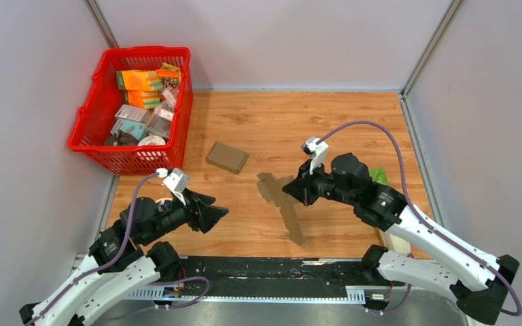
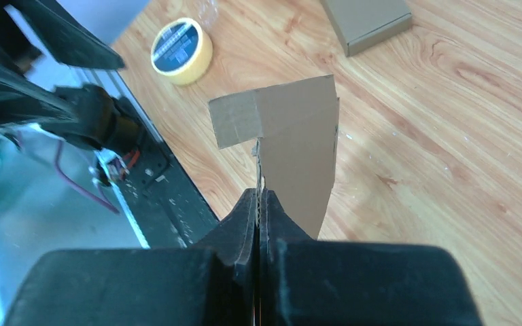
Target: Fold the paper box
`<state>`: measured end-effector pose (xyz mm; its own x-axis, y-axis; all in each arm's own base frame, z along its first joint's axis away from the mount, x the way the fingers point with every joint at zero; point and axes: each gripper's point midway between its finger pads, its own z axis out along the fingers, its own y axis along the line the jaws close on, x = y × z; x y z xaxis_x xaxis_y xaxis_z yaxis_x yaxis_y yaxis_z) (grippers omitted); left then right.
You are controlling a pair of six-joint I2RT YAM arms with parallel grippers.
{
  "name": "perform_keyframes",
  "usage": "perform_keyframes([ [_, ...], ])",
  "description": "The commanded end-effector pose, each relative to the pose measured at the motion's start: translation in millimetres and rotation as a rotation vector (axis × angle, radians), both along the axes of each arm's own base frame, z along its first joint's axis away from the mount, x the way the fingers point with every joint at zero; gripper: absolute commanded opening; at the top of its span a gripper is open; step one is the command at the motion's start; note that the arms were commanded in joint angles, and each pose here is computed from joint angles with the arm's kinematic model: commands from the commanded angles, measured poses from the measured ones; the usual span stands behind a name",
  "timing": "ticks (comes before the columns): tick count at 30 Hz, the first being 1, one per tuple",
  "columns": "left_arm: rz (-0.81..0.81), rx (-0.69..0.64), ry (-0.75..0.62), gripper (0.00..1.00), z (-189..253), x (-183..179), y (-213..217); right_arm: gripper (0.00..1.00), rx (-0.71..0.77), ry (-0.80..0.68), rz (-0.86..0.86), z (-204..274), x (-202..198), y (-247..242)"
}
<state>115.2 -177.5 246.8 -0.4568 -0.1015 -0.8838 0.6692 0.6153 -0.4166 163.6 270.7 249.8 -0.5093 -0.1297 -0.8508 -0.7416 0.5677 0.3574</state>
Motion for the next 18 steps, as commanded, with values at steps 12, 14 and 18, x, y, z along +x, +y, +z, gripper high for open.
perform_keyframes([
  [12,0.032,-0.173,-0.007,0.74,-1,43,-51,0.00,0.376,0.045,-0.023,77,-22,-9],
  [14,0.014,-0.150,0.005,0.74,-8,43,-56,0.00,0.395,0.039,-0.014,84,-25,-11],
  [18,0.014,-0.139,0.037,0.74,-20,47,-63,0.00,0.432,0.025,0.014,100,-34,-14],
])
